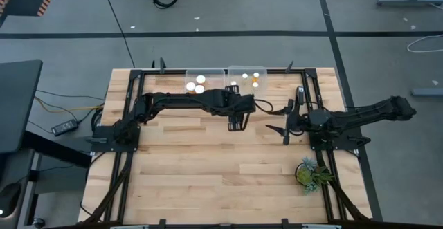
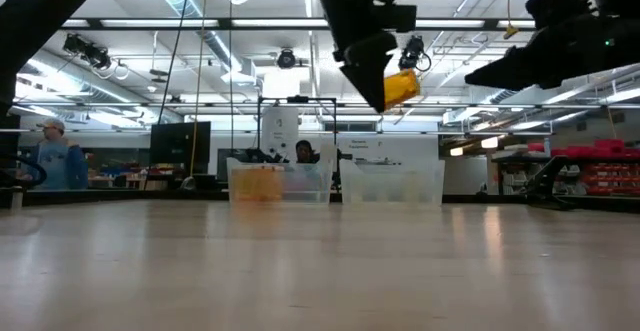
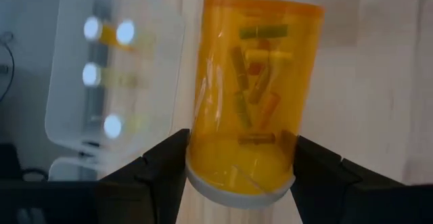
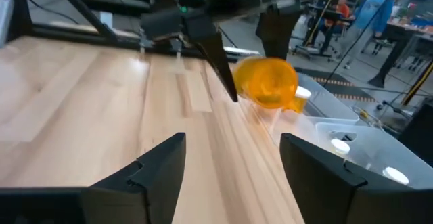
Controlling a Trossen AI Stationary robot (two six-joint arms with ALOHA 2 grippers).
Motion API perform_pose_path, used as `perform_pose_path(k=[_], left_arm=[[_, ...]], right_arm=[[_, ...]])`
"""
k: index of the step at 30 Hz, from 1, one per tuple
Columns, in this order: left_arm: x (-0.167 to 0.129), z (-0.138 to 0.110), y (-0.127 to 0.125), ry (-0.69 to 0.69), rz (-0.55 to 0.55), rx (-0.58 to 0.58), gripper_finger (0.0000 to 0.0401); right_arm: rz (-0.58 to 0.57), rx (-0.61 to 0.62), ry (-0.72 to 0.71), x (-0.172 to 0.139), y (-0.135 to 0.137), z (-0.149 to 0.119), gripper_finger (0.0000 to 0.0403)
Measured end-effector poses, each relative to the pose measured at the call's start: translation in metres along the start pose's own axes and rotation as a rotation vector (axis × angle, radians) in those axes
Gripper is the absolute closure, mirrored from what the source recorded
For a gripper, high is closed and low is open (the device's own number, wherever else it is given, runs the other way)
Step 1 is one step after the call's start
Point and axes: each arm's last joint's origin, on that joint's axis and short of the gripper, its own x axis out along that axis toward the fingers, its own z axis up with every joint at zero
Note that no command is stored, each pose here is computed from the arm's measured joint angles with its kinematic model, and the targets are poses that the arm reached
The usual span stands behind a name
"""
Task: Pick and place medicine bottles into bin by pill shape (circle, oval)
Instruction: Adjust the large orange pill bottle on the transparent bin
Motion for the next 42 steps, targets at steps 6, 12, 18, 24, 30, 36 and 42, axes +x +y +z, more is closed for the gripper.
perform_pose_path(k=[6, 12, 18, 24, 30, 36, 42], left_arm=[[-0.006, 0.008, -0.014, -0.074, -0.007, 0.003, 0.0178], [-0.013, 0.012, -0.030, -0.105, -0.021, 0.021, 0.0175], [-0.018, 0.015, -0.040, -0.131, -0.033, -0.006, 0.0178], [-0.020, 0.015, -0.044, -0.138, -0.038, -0.008, 0.0176], [-0.020, 0.018, -0.044, -0.166, -0.036, -0.019, 0.0177], [-0.020, 0.019, -0.045, -0.176, -0.051, -0.014, 0.0177], [-0.020, 0.019, -0.045, -0.180, -0.051, 0.012, 0.0176]], right_arm=[[0.005, -0.027, 0.016, 0.007, 0.001, 0.010, 0.0122], [0.007, -0.032, 0.029, 0.011, 0.002, 0.010, 0.0094], [0.040, -0.027, -0.006, 0.017, 0.005, 0.012, 0.0079], [0.040, -0.044, -0.030, 0.024, 0.007, 0.013, 0.0077], [0.067, -0.031, -0.082, 0.029, 0.010, 0.016, 0.0077], [0.056, -0.030, -0.136, 0.031, 0.010, 0.021, 0.0077], [0.054, -0.034, -0.142, 0.031, 0.010, 0.021, 0.0097]])
